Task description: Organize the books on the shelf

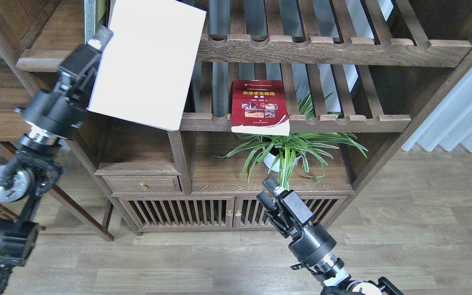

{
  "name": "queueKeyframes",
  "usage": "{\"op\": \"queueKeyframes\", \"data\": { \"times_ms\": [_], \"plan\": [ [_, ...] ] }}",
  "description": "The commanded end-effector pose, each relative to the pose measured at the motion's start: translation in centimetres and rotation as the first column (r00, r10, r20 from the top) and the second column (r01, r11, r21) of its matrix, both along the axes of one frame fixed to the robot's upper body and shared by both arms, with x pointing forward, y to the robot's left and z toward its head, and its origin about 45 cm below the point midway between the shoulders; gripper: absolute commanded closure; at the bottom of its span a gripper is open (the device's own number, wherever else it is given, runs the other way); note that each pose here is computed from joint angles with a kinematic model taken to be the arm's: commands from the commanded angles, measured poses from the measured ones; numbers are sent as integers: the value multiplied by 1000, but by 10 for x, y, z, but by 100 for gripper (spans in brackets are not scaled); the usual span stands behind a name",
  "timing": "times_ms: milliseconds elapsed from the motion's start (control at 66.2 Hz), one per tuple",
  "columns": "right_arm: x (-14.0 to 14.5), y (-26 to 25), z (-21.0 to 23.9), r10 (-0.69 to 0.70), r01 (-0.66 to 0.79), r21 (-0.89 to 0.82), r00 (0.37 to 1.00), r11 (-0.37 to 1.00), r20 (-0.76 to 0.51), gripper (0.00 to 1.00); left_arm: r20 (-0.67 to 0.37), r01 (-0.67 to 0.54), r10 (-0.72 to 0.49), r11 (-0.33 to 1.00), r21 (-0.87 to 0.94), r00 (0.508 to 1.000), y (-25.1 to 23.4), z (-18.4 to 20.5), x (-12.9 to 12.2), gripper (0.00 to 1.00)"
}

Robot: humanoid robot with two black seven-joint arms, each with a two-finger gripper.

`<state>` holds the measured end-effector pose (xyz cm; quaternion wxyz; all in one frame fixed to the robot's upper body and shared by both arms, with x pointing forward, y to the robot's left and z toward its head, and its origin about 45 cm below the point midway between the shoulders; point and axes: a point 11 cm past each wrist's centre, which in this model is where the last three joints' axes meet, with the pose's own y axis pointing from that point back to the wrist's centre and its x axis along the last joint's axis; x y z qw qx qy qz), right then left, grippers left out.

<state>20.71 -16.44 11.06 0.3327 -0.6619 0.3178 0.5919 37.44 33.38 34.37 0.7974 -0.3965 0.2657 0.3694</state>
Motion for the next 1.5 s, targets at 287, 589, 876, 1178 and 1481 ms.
{"op": "queueKeyframes", "data": {
  "times_ms": [287,589,876,1178,1481],
  "plan": [
    [9,10,4,17,-18,10,1000,1000,19,2,104,-145,131,979,143,986,82,70,-15,100],
    [9,12,4,17,-17,15,1000,1000,20,2,176,-142,92,945,296,980,68,111,4,100],
    [9,15,5,17,-18,20,1000,1000,21,2,187,-189,112,865,465,976,66,132,23,100],
    [8,14,4,9,-9,25,1000,1000,16,2,226,-255,162,834,489,961,81,151,21,100],
    [10,25,9,14,-16,50,1000,999,28,2,167,-262,206,836,482,964,91,153,50,100]
  ]
}}
